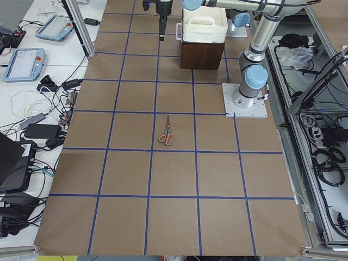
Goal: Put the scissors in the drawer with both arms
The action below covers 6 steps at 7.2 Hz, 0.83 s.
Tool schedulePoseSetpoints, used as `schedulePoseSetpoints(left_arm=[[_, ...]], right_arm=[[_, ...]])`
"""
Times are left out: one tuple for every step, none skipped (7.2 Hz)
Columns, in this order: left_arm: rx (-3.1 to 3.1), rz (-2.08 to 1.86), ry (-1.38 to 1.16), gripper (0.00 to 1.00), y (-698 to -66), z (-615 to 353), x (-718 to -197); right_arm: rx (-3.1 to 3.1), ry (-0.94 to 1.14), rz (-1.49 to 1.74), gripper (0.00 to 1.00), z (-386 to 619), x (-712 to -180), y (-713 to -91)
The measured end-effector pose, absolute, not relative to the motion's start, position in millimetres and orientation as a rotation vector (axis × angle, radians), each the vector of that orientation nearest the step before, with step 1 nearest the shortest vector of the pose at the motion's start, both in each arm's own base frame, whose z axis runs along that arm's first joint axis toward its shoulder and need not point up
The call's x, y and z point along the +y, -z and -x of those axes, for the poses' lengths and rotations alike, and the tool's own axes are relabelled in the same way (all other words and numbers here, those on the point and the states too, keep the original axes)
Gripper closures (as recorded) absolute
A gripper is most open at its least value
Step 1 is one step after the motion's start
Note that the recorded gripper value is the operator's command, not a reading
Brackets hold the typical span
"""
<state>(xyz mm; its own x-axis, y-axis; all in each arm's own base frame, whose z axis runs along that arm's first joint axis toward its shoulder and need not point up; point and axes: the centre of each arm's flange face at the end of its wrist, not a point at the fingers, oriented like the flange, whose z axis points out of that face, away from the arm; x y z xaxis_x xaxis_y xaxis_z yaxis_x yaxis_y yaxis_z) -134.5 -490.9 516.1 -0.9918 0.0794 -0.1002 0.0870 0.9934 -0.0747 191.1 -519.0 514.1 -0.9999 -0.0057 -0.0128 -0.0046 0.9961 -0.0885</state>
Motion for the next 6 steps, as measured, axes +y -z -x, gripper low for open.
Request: schedulePoseSetpoints(left_arm=[[3.033, -0.227, 0.102, 0.00, -512.7, 122.5, -493.0], [3.022, -0.348, 0.061, 0.00, -501.1, 103.4, -495.7], [3.004, -0.495, 0.026, 0.00, -483.3, 80.8, -499.4], [2.974, -0.648, 0.013, 0.00, -465.8, 60.7, -503.8], [2.937, -0.821, -0.025, 0.00, -444.9, 35.7, -506.0], [2.901, -1.013, -0.088, 0.00, -421.3, 1.6, -504.8]], right_arm=[[3.127, 0.137, 0.006, 0.00, -190.7, -518.9, -514.2], [3.132, 0.133, 0.005, 0.00, -190.1, -518.4, -514.0], [3.133, 0.130, 0.003, 0.00, -189.8, -518.3, -513.7], [3.128, 0.127, -0.002, 0.00, -190.1, -518.4, -513.2], [3.126, 0.125, -0.046, 0.00, -190.9, -518.1, -512.9], [3.117, 0.116, -0.202, 0.00, -193.3, -518.7, -510.8]])
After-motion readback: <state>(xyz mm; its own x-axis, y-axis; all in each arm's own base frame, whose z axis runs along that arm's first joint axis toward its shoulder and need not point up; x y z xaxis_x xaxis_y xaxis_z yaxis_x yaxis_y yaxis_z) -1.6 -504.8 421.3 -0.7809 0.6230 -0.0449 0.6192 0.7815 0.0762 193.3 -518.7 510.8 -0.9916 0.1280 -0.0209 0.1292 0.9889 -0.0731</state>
